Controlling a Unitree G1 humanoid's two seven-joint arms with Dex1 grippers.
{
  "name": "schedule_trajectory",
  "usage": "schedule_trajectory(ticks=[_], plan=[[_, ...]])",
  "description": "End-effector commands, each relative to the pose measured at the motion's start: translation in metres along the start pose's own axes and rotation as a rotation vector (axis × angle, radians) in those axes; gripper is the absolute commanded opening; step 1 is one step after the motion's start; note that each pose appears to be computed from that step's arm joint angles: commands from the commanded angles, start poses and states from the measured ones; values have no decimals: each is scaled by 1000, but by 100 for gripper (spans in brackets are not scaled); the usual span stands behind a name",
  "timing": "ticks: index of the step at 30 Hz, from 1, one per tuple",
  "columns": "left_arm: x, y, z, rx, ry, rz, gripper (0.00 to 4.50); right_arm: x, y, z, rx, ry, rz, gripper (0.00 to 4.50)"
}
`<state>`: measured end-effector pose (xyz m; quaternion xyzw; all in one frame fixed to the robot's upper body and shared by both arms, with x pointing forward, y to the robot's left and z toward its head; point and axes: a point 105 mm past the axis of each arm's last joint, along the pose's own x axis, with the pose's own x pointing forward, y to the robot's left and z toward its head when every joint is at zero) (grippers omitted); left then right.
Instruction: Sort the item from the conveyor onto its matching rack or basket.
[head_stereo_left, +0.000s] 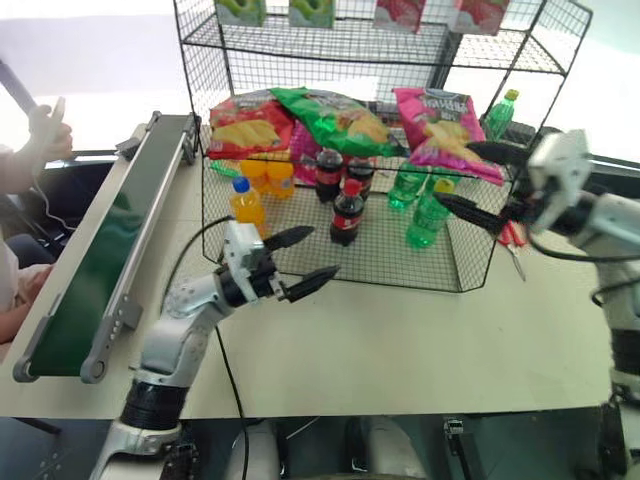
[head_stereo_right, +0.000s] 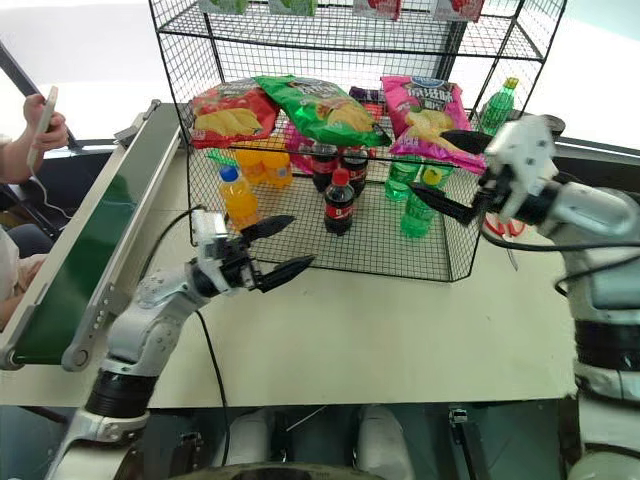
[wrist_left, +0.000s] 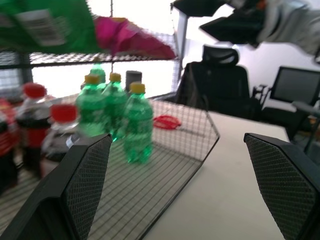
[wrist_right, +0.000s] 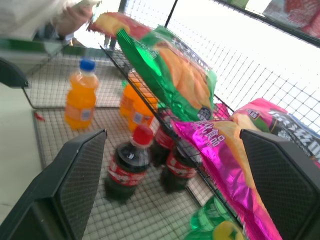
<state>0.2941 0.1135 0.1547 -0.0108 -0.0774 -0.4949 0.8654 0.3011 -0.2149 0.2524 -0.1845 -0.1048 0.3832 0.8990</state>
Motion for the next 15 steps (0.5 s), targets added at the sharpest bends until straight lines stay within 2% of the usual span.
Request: schedule_trajectory(ticks=[1,6,10,15], plan=[[-24,11,21,48,-4,57,450,-21,25,11,108,-51,10,445],[-70,30,19,107,152,177,450,-50,73,-20,263,37,38,445],[-96,37,15,133,230,209,450,-68,71,-31,276,67,-19,445],[-123,51,7,105,337,271,450,-74,77,-37,255,109,11,445]])
